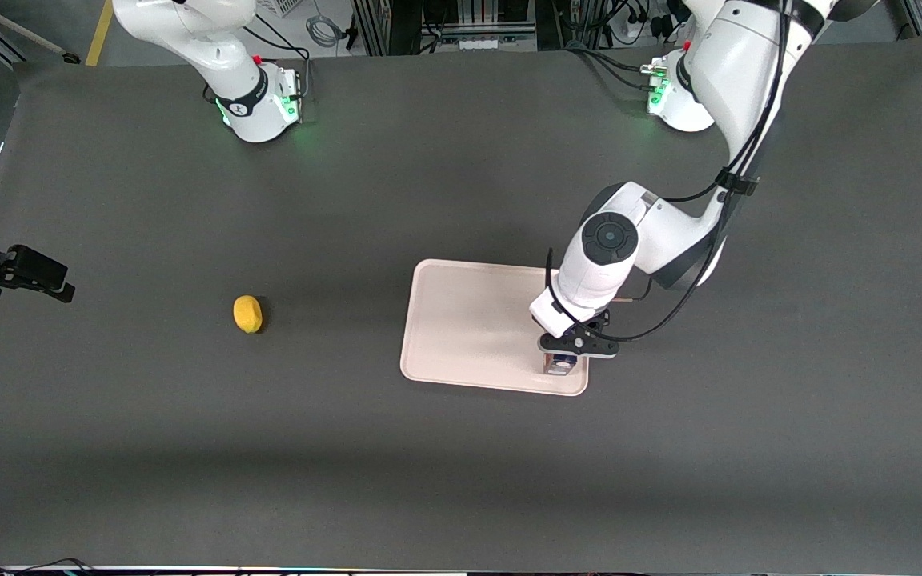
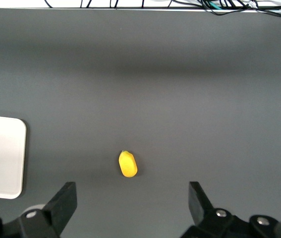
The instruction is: Place cookie box on tray
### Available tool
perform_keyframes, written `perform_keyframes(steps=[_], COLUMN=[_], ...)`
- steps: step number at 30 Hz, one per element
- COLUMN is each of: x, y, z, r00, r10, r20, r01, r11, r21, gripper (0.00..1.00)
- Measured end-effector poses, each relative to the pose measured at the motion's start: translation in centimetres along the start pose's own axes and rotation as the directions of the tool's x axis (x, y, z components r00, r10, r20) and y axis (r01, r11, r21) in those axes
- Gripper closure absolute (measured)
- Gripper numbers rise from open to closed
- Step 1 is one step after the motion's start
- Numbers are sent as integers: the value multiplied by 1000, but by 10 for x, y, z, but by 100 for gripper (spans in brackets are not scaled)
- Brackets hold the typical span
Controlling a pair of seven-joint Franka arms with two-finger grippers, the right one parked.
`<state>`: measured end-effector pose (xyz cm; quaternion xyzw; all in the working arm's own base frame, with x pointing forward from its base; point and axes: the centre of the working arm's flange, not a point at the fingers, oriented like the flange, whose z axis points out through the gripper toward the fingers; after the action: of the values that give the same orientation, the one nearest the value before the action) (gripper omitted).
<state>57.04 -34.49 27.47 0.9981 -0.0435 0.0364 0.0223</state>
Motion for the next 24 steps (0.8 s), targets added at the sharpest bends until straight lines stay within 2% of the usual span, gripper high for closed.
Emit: perform_keyframes(steps=[8,10,14,17,18,21,24], x=[-3,-3,-3,-3,-3,-3,-2], y=[3,3,2,2,2,2,2], z=[10,11,11,11,11,11,11], r00=[1000,1000,1000,1000,1000,1000,1000], r10=[1,0,-1,-2,-2,-3,-6], r20=[8,9,9,8,8,8,8], r01=[-1,0,1,2,2,3,6], r11=[1000,1000,1000,1000,1000,1000,1000], r21=[7,8,9,9,10,10,9], gripper=[70,63,61,49,40,25,14])
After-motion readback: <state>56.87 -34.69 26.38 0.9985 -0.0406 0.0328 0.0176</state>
